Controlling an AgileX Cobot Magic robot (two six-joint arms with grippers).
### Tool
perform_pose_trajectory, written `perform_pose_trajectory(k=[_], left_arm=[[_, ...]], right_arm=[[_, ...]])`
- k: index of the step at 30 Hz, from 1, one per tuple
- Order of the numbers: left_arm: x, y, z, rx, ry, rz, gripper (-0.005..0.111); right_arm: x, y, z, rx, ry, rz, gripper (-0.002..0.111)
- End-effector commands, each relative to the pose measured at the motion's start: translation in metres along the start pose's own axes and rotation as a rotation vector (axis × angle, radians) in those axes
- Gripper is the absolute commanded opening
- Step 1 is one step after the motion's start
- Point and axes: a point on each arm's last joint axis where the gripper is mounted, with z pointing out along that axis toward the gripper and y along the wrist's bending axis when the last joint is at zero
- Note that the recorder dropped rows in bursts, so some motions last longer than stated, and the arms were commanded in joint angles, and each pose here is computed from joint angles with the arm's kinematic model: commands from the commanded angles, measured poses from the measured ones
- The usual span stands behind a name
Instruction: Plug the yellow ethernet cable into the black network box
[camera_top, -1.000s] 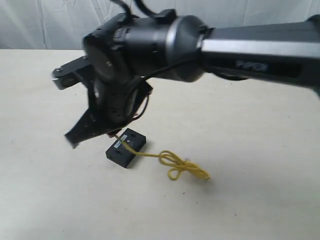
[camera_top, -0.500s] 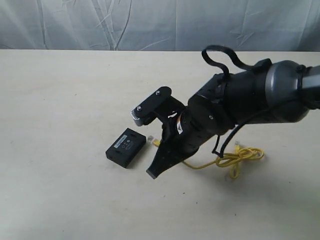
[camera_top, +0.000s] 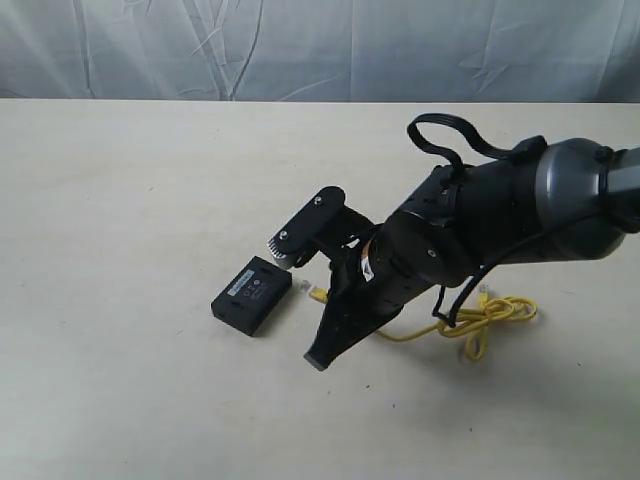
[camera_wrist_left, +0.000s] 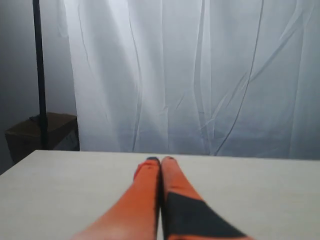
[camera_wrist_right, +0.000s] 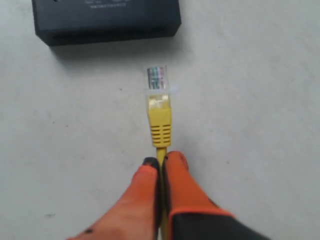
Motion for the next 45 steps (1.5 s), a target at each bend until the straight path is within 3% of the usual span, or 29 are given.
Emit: perform_pose_trajectory(k=[1, 4, 8, 10, 13, 17, 21, 27, 33, 45], left_arm=[[-0.021, -0.001, 0.004, -0.003, 0.033, -0.033, 0.000], [-0.058, 0.000, 0.038, -0.009, 0.202, 0.078, 0.000], [-0.068, 0.000, 0.093, 0.002, 0.400, 0.134, 0.000], [-0.061, -0.001, 0.123, 0.028, 0.539, 0.177, 0.000], [-0.029, -0.012, 0.169, 0.108, 0.764, 0.197, 0.000], [0.016, -0.046, 0.217, 0.287, 0.964, 0.244, 0.000], [0.052, -0.085, 0.253, 0.480, 1.068, 0.314, 0.000], [0.093, -0.114, 0.284, 0.716, 1.186, 0.322, 0.000], [0.110, -0.133, 0.294, 0.905, 1.238, 0.272, 0.000], [0.138, -0.141, 0.283, 1.031, 1.331, 0.175, 0.000]], right_arm=[[-0.005, -0.001, -0.002, 0.013, -0.063, -0.043, -0.001], [-0.005, -0.001, -0.002, 0.014, -0.071, -0.047, -0.001], [-0.002, -0.001, -0.002, 0.008, -0.039, -0.041, -0.001], [-0.001, 0.000, -0.002, 0.004, -0.020, -0.039, -0.001], [0.001, 0.001, -0.002, -0.002, -0.004, -0.031, -0.001], [-0.003, 0.014, -0.003, -0.020, -0.015, -0.058, -0.001], [-0.002, 0.027, 0.006, -0.032, 0.002, -0.118, -0.001], [0.002, 0.029, 0.027, -0.039, 0.016, -0.125, -0.001], [-0.001, 0.030, 0.031, -0.030, -0.020, -0.155, -0.001], [-0.005, 0.030, 0.038, -0.025, -0.078, -0.172, -0.001]])
